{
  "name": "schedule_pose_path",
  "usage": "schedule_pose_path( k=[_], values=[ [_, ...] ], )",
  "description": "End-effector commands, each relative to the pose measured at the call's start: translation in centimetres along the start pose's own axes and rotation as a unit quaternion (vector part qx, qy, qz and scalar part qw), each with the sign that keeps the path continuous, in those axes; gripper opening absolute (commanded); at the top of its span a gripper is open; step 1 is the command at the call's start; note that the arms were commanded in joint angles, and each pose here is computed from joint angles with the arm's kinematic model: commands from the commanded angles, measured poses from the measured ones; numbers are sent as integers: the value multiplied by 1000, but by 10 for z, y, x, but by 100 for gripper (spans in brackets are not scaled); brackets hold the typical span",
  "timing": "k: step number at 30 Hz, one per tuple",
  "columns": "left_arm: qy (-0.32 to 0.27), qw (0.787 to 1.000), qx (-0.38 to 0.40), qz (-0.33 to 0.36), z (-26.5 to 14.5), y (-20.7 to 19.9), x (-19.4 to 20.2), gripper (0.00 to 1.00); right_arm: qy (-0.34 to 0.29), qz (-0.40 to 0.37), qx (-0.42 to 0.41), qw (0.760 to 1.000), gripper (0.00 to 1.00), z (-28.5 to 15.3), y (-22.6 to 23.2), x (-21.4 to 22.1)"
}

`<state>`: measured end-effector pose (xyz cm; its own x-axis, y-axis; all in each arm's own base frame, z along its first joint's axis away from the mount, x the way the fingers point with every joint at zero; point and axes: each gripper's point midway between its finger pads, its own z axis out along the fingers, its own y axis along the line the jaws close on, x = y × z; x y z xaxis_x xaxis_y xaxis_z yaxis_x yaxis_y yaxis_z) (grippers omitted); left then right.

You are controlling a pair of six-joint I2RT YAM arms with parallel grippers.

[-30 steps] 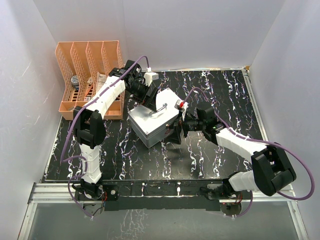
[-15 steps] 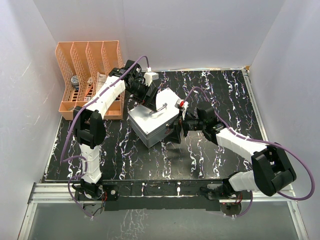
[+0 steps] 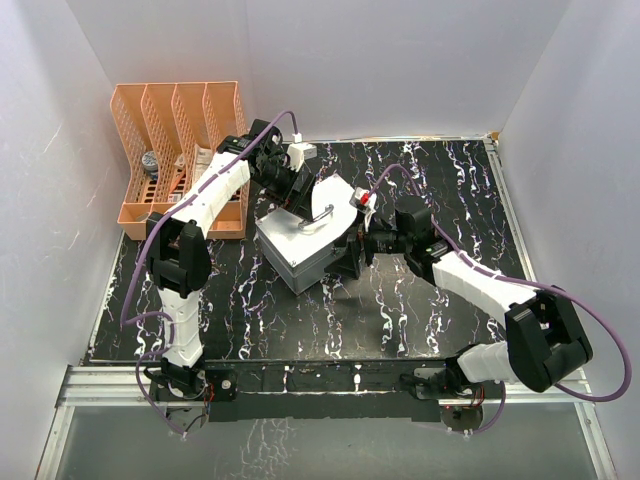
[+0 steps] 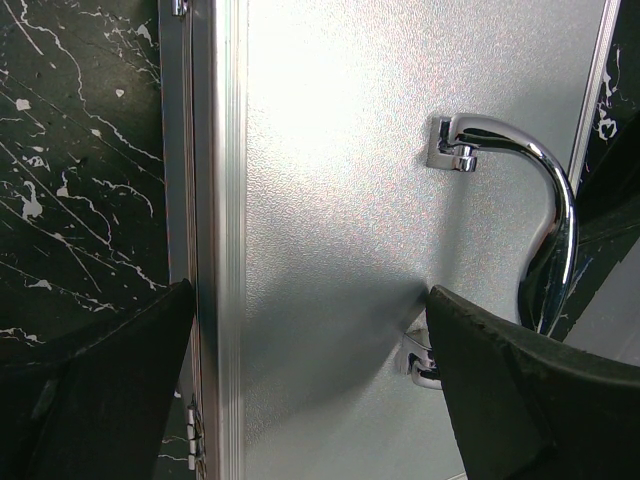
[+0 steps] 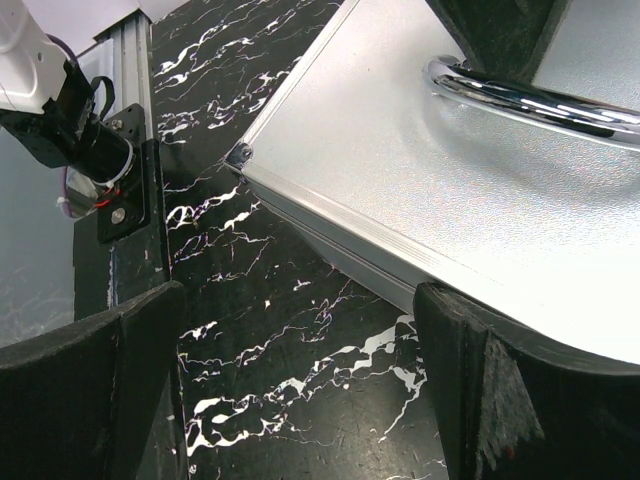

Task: Organize the medicine kit
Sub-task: Close the medicine box at the center of the board.

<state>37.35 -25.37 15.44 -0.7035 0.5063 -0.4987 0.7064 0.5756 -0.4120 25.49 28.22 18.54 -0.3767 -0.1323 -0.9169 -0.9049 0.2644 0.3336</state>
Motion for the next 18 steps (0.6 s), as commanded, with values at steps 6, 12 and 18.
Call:
schedule_pose_path(
  k=[6,12,18],
  values=[
    [78,997,9,-10,22,-9,42,95,-99,-120,47,987,98,-2,-14,-78],
    [79,997,9,-9,22,-8,41,95,-81,-89,81,989,98,-15,-17,-51],
    [83,996,13,-11,23,-9,44,95,-53,-64,114,990,98,-23,-27,-23]
  ],
)
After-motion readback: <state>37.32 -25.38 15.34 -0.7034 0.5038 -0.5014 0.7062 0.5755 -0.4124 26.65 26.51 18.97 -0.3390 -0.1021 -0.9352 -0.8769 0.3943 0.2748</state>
